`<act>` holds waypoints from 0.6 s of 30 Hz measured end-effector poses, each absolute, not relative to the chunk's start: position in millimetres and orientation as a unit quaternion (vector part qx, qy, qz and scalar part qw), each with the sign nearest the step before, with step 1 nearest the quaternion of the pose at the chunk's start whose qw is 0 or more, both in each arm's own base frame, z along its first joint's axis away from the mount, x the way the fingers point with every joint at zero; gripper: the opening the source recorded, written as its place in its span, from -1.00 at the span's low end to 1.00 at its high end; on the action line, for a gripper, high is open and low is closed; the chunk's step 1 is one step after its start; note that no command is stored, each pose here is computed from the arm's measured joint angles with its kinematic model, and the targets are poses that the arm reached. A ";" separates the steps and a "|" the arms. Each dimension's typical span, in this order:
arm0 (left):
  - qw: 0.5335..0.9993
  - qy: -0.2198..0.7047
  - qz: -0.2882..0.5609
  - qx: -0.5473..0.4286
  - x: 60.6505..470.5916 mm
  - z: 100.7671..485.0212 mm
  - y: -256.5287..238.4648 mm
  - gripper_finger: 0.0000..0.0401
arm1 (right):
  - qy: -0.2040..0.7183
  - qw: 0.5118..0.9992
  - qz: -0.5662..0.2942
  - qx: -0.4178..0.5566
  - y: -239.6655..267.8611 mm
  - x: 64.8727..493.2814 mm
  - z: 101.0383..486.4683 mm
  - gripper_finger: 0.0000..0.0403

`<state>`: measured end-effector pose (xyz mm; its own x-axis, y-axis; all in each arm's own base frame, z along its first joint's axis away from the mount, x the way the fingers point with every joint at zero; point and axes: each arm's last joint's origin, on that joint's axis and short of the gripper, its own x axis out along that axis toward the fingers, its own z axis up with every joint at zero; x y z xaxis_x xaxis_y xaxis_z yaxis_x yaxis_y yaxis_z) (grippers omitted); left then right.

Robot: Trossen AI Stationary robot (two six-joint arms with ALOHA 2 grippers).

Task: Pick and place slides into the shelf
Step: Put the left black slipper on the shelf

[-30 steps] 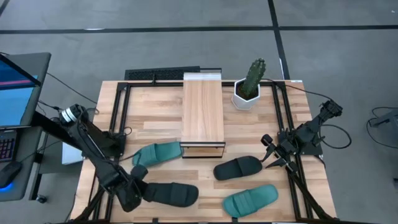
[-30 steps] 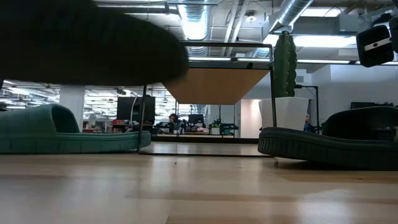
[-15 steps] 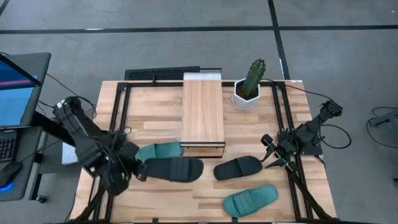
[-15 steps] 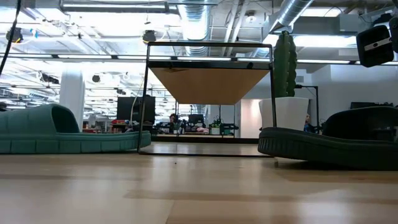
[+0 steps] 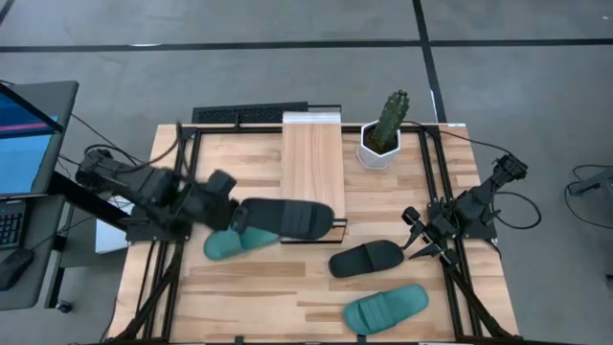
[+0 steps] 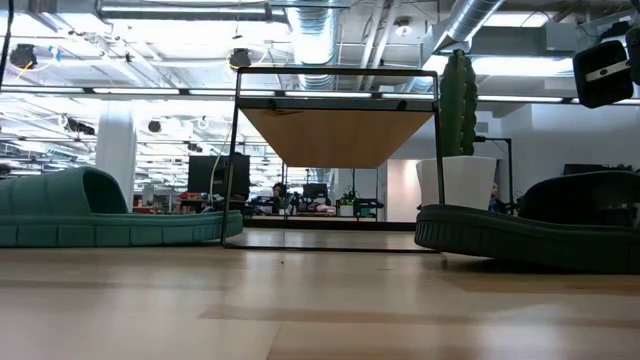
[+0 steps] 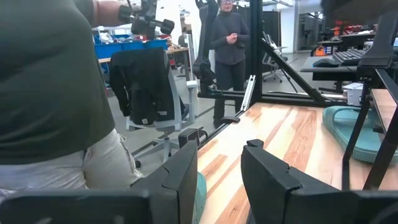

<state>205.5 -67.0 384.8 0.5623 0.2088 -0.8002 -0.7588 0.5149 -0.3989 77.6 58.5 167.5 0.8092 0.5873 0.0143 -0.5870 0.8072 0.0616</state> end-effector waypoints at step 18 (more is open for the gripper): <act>0.764 0.335 0.342 -0.431 234.4 383.3 16.1 -1.00 | 0.003 0.951 0.309 0.031 58.5 77.6 167.5 -0.44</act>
